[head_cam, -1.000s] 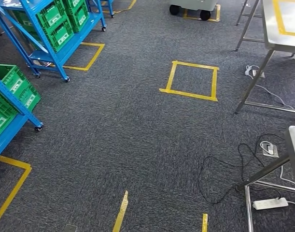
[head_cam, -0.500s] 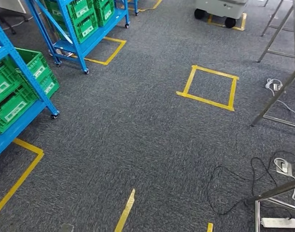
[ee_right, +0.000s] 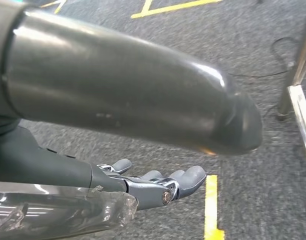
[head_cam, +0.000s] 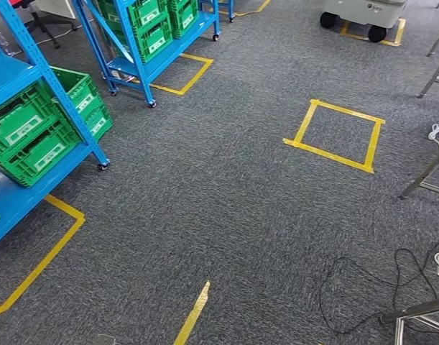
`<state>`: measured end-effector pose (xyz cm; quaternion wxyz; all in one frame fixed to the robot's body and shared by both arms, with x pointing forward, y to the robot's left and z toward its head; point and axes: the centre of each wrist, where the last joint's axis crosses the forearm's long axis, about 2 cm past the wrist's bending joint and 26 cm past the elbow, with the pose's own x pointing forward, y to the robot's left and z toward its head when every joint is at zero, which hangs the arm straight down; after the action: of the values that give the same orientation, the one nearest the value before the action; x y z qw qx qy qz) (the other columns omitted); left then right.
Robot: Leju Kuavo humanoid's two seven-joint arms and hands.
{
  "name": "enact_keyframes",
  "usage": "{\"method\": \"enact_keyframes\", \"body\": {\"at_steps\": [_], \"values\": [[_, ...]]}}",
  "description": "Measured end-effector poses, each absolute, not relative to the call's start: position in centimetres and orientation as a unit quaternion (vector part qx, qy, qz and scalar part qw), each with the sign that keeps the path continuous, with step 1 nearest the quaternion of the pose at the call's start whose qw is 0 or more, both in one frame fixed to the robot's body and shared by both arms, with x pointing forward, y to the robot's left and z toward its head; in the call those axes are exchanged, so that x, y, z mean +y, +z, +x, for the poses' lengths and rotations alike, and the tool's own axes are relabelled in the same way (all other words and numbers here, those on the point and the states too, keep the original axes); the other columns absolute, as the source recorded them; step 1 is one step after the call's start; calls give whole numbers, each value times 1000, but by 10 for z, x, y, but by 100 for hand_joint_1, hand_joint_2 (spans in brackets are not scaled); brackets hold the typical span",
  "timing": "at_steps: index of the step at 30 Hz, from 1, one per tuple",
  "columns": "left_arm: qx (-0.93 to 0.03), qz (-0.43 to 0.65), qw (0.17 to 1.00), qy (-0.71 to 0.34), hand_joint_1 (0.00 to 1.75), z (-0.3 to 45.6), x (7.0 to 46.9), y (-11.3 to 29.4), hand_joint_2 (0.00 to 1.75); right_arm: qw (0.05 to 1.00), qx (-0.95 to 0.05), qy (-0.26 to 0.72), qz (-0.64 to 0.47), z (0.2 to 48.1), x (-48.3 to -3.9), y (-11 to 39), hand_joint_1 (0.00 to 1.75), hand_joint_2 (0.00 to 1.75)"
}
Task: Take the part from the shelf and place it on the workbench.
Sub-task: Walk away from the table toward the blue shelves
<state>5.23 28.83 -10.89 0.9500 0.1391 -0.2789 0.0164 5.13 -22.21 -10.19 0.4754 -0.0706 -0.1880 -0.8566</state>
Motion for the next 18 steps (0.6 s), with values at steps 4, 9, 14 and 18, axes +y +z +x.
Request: {"method": "enact_keyframes", "body": {"at_steps": [4, 9, 14, 18], "values": [[-277, 137, 951, 13, 0, 51, 288, -109, 0, 476, -187, -857, -72, 50, -222, -102, 0, 0], [-279, 136, 951, 10, 0, 53, 290, -109, 0, 476, -186, -857, -71, 51, -222, -102, 0, 0], [-276, 136, 951, 10, 0, 51, 291, -109, 0, 476, -186, -857, -70, 53, -222, -102, 0, 0], [-277, 136, 951, 10, 0, 52, 290, -109, 0, 476, -185, -856, -73, 50, -223, -102, 0, 0]]}}
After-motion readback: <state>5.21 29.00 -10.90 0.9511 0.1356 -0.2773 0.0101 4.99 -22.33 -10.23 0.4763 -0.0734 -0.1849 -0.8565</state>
